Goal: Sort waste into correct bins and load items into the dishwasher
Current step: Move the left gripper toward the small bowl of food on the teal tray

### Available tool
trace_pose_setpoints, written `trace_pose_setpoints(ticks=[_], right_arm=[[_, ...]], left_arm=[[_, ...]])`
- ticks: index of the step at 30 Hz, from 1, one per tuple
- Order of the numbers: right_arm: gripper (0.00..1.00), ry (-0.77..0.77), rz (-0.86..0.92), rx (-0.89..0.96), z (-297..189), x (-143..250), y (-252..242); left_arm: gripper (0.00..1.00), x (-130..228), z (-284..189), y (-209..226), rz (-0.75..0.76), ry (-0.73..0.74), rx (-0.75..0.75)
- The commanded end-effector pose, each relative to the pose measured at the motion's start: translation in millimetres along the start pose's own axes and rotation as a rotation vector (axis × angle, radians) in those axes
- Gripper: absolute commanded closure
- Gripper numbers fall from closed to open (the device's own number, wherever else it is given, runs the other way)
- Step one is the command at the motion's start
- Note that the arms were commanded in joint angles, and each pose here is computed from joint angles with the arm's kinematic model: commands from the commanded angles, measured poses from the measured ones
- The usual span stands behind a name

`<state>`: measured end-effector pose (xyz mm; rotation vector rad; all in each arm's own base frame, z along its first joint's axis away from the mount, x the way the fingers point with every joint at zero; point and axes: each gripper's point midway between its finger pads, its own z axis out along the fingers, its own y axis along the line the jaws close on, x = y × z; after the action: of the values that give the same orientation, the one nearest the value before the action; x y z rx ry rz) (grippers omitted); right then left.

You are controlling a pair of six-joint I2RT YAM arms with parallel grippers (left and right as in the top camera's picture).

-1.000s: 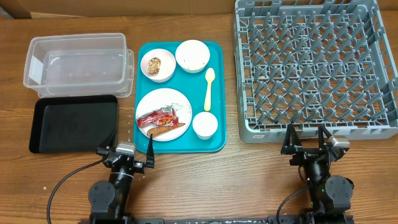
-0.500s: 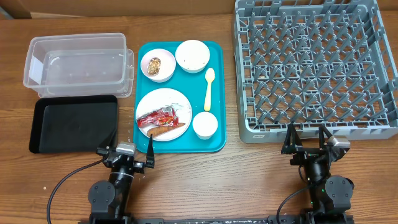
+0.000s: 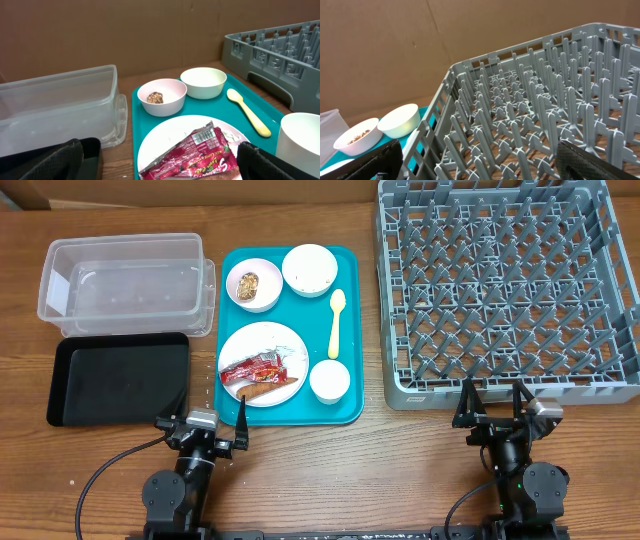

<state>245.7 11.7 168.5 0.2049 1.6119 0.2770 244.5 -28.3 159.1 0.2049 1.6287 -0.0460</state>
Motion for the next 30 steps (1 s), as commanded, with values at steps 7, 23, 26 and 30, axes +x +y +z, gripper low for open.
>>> trace_pose_setpoints(ticks=[7, 23, 26, 30], right_arm=[[0.0, -0.015, 0.0, 0.006, -0.3, -2.0, -1.4], [0.0, -0.014, 0.0, 0.002, -0.3, -1.9, -0.8], [0.0, -0.013, 0.0, 0.003, -0.3, -1.7, -0.9], [0.0, -0.009, 0.0, -0.027, -0.4, -1.5, 4.5]], left_arm=[[0.0, 1.0, -0.2, 3.0, -0.015, -0.003, -0.015], [0.0, -2.6, -0.3, 3.8, -0.013, -0.017, -0.019], [0.0, -2.7, -0.2, 3.0, -0.013, -0.018, -0.014], [0.0, -32.8, -3.8, -18.3, -0.01, -0.143, 0.115]])
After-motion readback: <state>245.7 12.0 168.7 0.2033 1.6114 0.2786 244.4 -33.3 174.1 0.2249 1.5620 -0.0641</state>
